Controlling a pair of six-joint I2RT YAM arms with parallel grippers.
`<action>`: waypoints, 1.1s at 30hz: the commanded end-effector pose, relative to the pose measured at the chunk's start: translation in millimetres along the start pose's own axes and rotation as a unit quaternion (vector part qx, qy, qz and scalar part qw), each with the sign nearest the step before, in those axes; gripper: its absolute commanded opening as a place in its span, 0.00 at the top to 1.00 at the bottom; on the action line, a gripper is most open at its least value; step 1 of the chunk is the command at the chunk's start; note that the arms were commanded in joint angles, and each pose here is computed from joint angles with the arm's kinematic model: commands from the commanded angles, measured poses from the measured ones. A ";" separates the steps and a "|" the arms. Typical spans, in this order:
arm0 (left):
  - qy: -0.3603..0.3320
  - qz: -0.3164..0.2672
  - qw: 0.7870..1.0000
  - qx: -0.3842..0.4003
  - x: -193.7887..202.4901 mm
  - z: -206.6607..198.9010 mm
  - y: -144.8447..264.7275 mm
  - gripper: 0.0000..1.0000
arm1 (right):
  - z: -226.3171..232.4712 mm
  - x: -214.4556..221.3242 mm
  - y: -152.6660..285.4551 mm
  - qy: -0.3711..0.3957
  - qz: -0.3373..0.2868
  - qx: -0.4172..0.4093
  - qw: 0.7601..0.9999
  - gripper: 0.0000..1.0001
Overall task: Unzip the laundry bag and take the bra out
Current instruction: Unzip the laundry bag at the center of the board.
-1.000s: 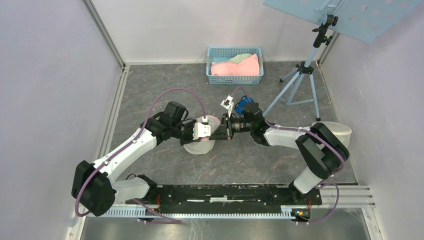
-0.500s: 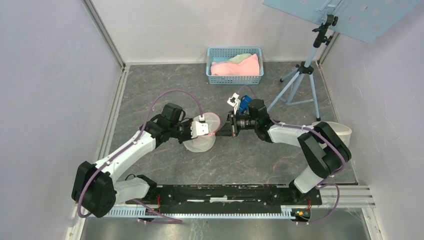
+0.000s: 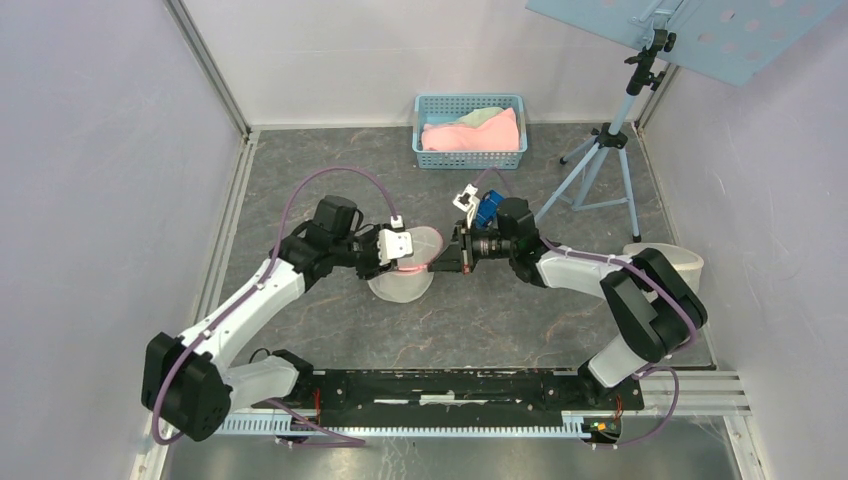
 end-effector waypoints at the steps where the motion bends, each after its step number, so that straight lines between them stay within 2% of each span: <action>1: -0.002 -0.052 0.999 0.006 -33.3 -5.6 15.3 0.47 | 18.9 -11.6 -11.2 0.024 -0.018 -0.039 0.999 1.00; 6: 0.007 -0.034 0.999 0.026 -29.6 -16.4 3.7 0.45 | 23.0 -14.3 -18.5 0.025 -0.016 -0.047 0.998 1.00; 11: 0.008 -0.006 0.999 0.035 -18.7 -20.1 -8.9 0.48 | 20.8 -11.8 -19.1 0.026 -0.011 -0.045 0.999 1.00; 13: 0.013 0.009 0.999 0.033 -13.8 -19.0 -12.3 0.54 | 20.6 -10.7 -18.8 0.027 -0.009 -0.045 0.999 1.00; 21: 0.000 0.032 0.999 0.010 0.7 -16.7 -13.3 0.94 | 11.2 -8.5 -12.0 0.032 -0.003 -0.029 0.999 1.00; 22: 0.002 0.032 0.999 0.007 3.0 -15.4 -12.6 0.97 | 8.9 -8.7 -9.6 0.033 -0.003 -0.025 0.999 1.00; 33: -0.005 0.026 0.999 -0.026 16.4 6.4 -10.3 0.98 | -7.6 -22.3 22.6 0.048 -0.029 0.016 0.998 1.00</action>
Point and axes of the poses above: each gripper's point midway between its finger pads, its own y axis back along the fingers, its own z axis along the line the jaws close on, x = y × z, the point moved 6 cm from there along y, back along the fingers, and after that the axes turned 3 degrees about y, right-handed, at the moved point
